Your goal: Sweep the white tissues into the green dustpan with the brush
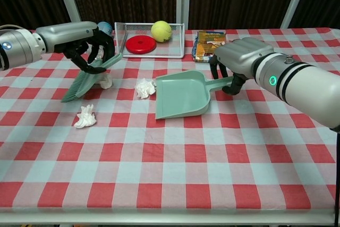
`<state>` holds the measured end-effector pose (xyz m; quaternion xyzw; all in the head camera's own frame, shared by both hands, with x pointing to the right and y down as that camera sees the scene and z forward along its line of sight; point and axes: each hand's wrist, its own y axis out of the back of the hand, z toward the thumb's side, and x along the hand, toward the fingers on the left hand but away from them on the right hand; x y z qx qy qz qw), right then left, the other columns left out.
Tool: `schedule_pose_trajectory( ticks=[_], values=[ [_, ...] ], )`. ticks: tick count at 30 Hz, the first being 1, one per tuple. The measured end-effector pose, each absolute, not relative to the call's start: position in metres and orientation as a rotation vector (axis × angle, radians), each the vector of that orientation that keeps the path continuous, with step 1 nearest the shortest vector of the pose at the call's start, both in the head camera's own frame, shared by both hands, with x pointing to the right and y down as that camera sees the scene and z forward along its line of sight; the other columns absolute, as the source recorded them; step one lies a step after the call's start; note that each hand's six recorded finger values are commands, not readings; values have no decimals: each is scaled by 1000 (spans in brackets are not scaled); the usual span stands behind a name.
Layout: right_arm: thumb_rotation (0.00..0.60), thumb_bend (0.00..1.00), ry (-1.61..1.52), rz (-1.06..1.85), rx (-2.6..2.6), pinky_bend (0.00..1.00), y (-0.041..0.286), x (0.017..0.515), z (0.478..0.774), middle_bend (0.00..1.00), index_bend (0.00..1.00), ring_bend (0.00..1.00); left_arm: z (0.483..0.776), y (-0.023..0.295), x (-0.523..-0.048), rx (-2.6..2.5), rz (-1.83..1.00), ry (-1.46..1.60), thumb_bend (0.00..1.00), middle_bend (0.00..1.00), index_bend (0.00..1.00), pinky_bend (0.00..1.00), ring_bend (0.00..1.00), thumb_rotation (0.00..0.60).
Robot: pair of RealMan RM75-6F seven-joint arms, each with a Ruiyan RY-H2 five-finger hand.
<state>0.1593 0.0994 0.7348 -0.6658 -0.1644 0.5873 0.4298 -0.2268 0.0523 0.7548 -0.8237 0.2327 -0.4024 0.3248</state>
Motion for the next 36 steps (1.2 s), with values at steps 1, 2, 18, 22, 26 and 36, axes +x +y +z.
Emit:
schedule_pose_trajectory(
  ticks=[1,2,18,22,26,36],
  values=[
    [600,362,-412,1467,-1662,91,99,158,735,550,591,251,754,53,-224,-2166,-1045,607,404,539,524,859,608,600],
    [600,363,-414,1469,-1664,91,98,157,736,550,591,251,752,55,-217,-2180,-1023,602,404,539,524,859,607,600],
    [600,375,-402,1418,-1716,90,97,150,739,554,597,251,708,77,-154,-2366,-756,583,404,539,524,856,600,600],
    [600,375,-368,1399,-1708,90,97,150,740,554,597,251,695,74,-164,-2354,-740,625,406,539,524,856,600,600],
    [600,375,-327,1378,-1693,89,97,152,739,554,597,251,687,78,-188,-2342,-789,690,407,538,524,856,600,600],
    [600,376,-311,1370,-1686,89,93,155,737,554,597,251,690,113,-245,-2267,-1008,845,404,539,525,856,600,600]
  ],
)
